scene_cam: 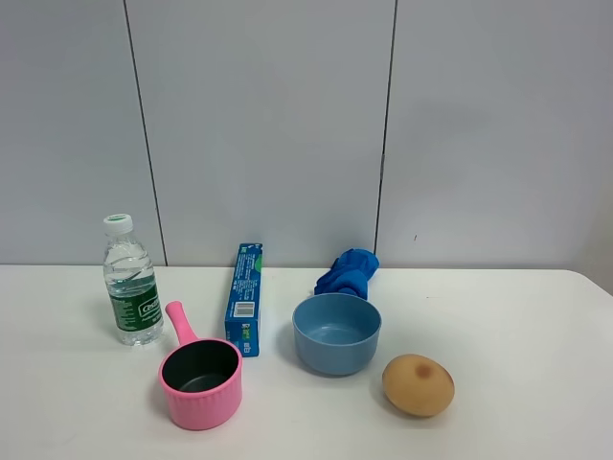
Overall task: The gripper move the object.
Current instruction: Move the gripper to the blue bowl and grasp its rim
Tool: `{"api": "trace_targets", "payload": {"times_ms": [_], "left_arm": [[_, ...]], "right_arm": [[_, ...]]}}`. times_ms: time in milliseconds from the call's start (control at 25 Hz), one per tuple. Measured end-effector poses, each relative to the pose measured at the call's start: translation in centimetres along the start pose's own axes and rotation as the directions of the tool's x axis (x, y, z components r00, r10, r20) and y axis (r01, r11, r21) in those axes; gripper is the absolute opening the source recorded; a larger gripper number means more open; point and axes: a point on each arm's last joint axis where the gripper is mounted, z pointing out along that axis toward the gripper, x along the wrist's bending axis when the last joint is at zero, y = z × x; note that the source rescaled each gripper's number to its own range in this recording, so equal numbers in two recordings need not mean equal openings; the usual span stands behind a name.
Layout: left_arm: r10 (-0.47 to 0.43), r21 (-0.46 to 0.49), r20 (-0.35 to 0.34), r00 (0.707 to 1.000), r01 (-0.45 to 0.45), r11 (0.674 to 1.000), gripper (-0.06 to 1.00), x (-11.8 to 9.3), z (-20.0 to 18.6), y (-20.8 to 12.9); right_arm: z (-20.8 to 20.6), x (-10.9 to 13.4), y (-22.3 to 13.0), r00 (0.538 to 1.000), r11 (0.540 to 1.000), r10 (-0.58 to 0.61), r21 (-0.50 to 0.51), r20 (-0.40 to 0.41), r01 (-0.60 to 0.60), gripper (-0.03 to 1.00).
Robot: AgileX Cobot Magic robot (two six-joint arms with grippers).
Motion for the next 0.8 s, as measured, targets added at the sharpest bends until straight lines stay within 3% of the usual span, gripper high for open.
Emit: {"api": "trace_targets", "payload": {"times_ms": [160,320,640,800], "left_arm": [[0.0,-0.001,0.0,1.0,0.0,1.0,1.0,0.0,0.0,0.0],[0.0,-0.001,0.0,1.0,0.0,1.0,1.0,0.0,0.0,0.0],[0.0,-0.001,0.0,1.0,0.0,1.0,1.0,0.0,0.0,0.0],[0.0,-0.001,0.0,1.0,0.0,1.0,1.0,0.0,0.0,0.0]], "right_arm": [[2.3,-0.2,3.8,0.999,0.999,0.016,0.045,-0.052,-0.014,0.78],[3.5,-0.3,6.7,0.996,0.996,-0.041,0.072,-0.077,0.046,0.78],[2.5,0.4,11.5,0.983,0.987,-0.163,-0.033,-0.083,0.16,0.78],[1.6,1.8,12.2,0.971,0.972,-0.228,-0.072,-0.069,0.223,0.78]]}}
